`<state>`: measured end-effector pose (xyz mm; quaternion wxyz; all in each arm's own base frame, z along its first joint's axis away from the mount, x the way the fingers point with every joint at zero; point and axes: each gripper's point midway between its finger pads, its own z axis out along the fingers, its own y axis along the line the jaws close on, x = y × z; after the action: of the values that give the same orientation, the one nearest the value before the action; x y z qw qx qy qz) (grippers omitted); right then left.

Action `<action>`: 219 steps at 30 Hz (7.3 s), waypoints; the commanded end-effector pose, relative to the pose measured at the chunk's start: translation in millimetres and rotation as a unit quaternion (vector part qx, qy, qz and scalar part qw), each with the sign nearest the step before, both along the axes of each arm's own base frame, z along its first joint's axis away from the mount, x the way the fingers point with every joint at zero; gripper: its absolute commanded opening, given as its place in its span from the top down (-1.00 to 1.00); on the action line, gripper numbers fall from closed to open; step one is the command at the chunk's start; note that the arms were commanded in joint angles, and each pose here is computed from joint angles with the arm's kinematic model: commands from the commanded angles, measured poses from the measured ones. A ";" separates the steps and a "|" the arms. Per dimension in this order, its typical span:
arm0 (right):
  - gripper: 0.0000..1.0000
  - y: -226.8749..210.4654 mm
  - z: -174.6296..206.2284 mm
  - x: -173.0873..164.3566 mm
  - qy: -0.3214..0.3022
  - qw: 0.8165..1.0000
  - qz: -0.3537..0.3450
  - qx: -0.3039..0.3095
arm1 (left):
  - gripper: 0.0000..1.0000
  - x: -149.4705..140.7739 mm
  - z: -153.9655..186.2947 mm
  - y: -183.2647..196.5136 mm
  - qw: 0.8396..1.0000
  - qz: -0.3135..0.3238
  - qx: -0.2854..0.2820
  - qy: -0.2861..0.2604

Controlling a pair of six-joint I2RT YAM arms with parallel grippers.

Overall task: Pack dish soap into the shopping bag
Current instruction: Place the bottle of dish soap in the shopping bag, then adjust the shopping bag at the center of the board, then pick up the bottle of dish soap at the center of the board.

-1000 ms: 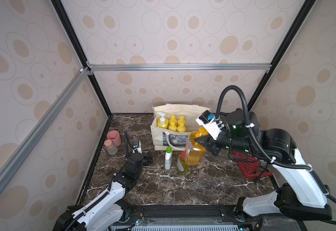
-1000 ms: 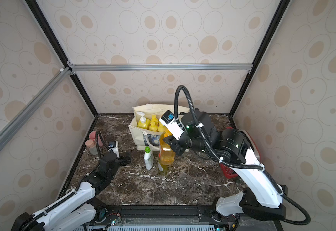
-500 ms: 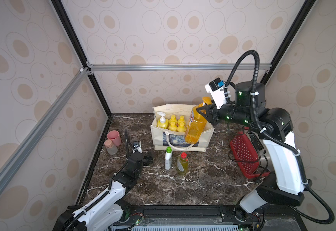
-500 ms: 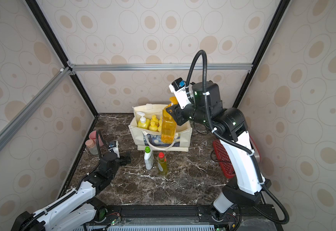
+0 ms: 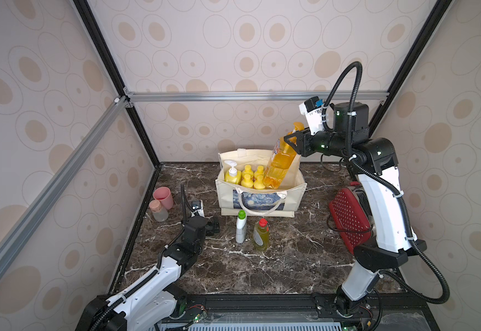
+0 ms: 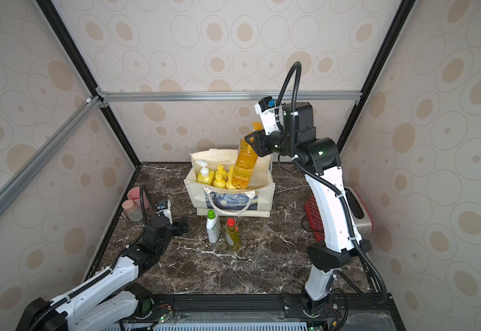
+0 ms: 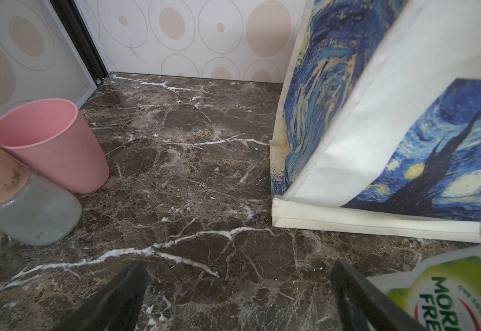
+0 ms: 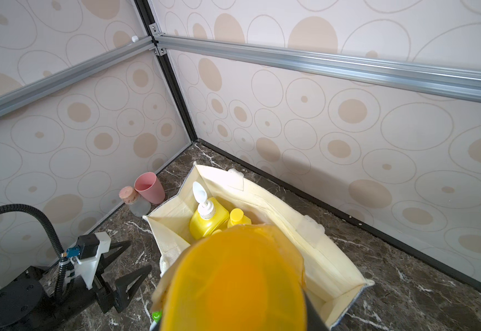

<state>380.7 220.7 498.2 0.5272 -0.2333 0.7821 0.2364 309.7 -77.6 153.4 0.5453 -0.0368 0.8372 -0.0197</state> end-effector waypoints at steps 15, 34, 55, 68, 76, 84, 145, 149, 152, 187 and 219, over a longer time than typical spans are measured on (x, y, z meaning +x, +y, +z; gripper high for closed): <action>1.00 8.6 37.3 17.9 -0.137 0.989 0.045 -0.018 | -0.99 10.1 17.3 -2.8 1.000 0.004 -0.010 -0.013; 1.00 5.6 6.8 37.2 -0.128 0.989 0.029 -0.067 | -0.99 11.1 16.6 -3.8 1.000 0.003 -0.009 -0.010; 1.00 20.5 -87.1 61.9 -0.060 0.995 0.043 -0.074 | -0.99 10.6 16.3 -3.8 1.000 0.003 -0.009 -0.010; 1.00 25.1 -139.2 75.4 -0.011 0.995 0.042 -0.087 | -0.99 10.5 16.8 -3.6 1.000 0.003 -0.009 -0.011; 1.00 28.6 -166.9 80.0 0.024 0.994 0.046 -0.092 | -0.99 10.3 17.8 -3.7 1.000 0.002 -0.010 -0.012; 0.90 30.2 -196.8 81.1 0.057 0.992 0.047 -0.102 | -0.99 9.8 17.3 -3.6 1.000 0.002 -0.010 -0.013; 0.88 -87.6 -194.9 16.9 0.194 0.944 -0.200 -0.175 | -0.96 93.9 153.0 -67.4 0.992 -0.102 0.006 0.076; 1.00 -88.2 -170.6 17.0 0.178 0.949 -0.208 -0.159 | -0.79 97.8 153.9 -73.6 0.990 -0.116 0.006 0.084; 1.00 -86.5 -152.4 17.4 0.166 0.953 -0.207 -0.145 | -0.37 96.1 151.5 -74.3 0.989 -0.120 0.005 0.088; -0.13 -14.8 -171.3 -171.9 0.121 0.988 0.091 0.037 | -0.90 -51.5 124.0 -98.4 0.962 -0.251 -0.083 0.068; -0.23 11.5 -267.3 -169.5 0.146 0.979 0.010 -0.140 | -0.99 -51.0 16.9 -33.1 0.998 -0.060 0.006 0.002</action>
<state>206.7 237.8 232.1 0.3697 -0.2754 0.8635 0.2047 253.0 -117.3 148.2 0.4975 0.0528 0.8649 -0.0415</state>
